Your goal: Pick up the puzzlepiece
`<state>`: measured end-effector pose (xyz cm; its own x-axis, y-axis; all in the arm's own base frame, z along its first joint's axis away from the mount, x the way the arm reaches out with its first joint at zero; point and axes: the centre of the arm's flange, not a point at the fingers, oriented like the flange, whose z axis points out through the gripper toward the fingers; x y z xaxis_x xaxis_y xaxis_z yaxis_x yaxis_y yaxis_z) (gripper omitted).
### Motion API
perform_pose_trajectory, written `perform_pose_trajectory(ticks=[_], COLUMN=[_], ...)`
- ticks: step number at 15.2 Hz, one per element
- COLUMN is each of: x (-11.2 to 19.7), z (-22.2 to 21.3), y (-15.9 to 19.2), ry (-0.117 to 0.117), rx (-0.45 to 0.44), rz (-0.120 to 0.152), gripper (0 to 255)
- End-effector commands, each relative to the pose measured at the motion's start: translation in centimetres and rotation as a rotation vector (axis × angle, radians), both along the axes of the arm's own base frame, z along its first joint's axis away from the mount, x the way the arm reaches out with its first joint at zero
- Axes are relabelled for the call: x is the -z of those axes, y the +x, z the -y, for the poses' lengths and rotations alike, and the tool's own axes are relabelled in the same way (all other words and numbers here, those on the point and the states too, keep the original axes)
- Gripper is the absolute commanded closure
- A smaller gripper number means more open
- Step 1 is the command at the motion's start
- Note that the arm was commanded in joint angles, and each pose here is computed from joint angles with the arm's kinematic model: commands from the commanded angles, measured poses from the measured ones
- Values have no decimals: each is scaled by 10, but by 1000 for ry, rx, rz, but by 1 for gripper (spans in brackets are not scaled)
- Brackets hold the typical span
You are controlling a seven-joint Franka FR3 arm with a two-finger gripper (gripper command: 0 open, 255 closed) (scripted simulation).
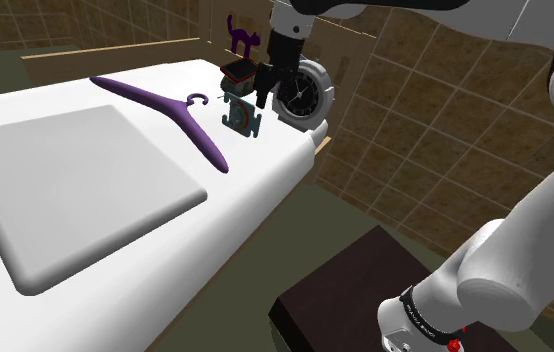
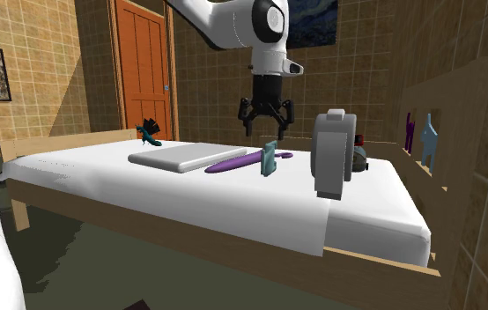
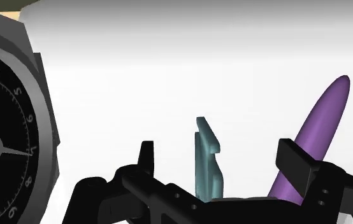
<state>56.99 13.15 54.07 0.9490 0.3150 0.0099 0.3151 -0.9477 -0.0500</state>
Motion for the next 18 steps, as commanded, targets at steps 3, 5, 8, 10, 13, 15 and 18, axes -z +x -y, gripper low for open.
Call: perform_pose_trajectory(ticks=[3,5,8,10,13,15,18], x=[8,13,29,40,48,48,48], z=[-31,-32,-32,-32,-32,-32,-32], y=[43,44,44,44,44,45,45], ry=[-11,-12,-12,-12,-12,-12,-12], rx=[-59,-61,-61,-61,-61,-61,-61], rz=[17,18,18,18,18,18,18], gripper=[0,0,0,0,0,255,255])
